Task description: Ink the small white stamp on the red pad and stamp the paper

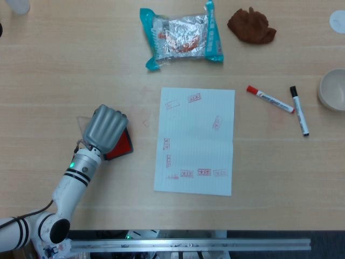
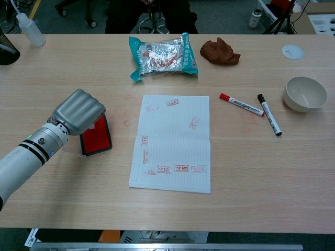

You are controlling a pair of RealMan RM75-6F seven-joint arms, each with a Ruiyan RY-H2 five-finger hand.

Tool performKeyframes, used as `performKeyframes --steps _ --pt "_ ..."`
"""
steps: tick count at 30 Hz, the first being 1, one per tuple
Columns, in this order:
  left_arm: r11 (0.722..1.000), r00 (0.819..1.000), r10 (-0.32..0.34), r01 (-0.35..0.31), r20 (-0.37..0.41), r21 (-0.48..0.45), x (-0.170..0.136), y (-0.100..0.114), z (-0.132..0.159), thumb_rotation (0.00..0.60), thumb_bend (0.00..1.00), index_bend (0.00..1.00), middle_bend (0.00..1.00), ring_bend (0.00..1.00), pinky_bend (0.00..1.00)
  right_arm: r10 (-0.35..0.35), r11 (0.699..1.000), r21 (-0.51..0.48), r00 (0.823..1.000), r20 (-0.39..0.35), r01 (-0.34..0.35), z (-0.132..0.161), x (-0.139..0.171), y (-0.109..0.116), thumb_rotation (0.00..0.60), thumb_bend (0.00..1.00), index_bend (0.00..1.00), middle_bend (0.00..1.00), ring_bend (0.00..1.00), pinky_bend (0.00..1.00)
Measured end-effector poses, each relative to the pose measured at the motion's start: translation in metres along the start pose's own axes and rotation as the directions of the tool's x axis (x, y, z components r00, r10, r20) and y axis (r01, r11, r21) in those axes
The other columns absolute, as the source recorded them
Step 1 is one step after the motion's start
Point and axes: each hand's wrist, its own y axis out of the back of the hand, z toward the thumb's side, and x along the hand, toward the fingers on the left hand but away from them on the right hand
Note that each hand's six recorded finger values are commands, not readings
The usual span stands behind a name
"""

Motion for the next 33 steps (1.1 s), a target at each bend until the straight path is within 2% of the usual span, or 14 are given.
performKeyframes --steps 10,16,27,33 --pt "0.998 0.998 0.068 -0.068 -0.012 -0.001 -0.004 0.030 -0.010 0.600 0.26 0.62 1.00 1.00 1.00 0.002 1.000 -0.006 1.000 -0.008 -0.002 0.002 -0.001 -0.001 0.600 0.12 0.21 0.32 0.22 0.27" --pt "0.994 0.994 0.110 -0.110 0.005 -0.004 -0.005 0.051 -0.006 0.600 0.26 0.62 1.00 1.00 1.00 0.003 1.000 -0.006 1.000 -0.009 -0.003 0.002 -0.002 -0.002 0.600 0.12 0.21 0.32 0.22 0.27" --pt "0.981 0.977 0.193 -0.192 0.096 -0.022 -0.003 0.096 0.033 0.600 0.26 0.62 1.00 1.00 1.00 0.007 1.000 -0.006 1.000 0.000 -0.007 -0.002 -0.001 -0.002 0.600 0.12 0.21 0.32 0.22 0.27" --pt "0.976 0.966 0.217 -0.214 0.140 -0.030 -0.002 0.111 0.056 0.600 0.26 0.62 1.00 1.00 1.00 0.010 1.000 -0.006 1.000 0.003 -0.010 -0.003 -0.002 -0.002 0.600 0.12 0.21 0.32 0.22 0.27"
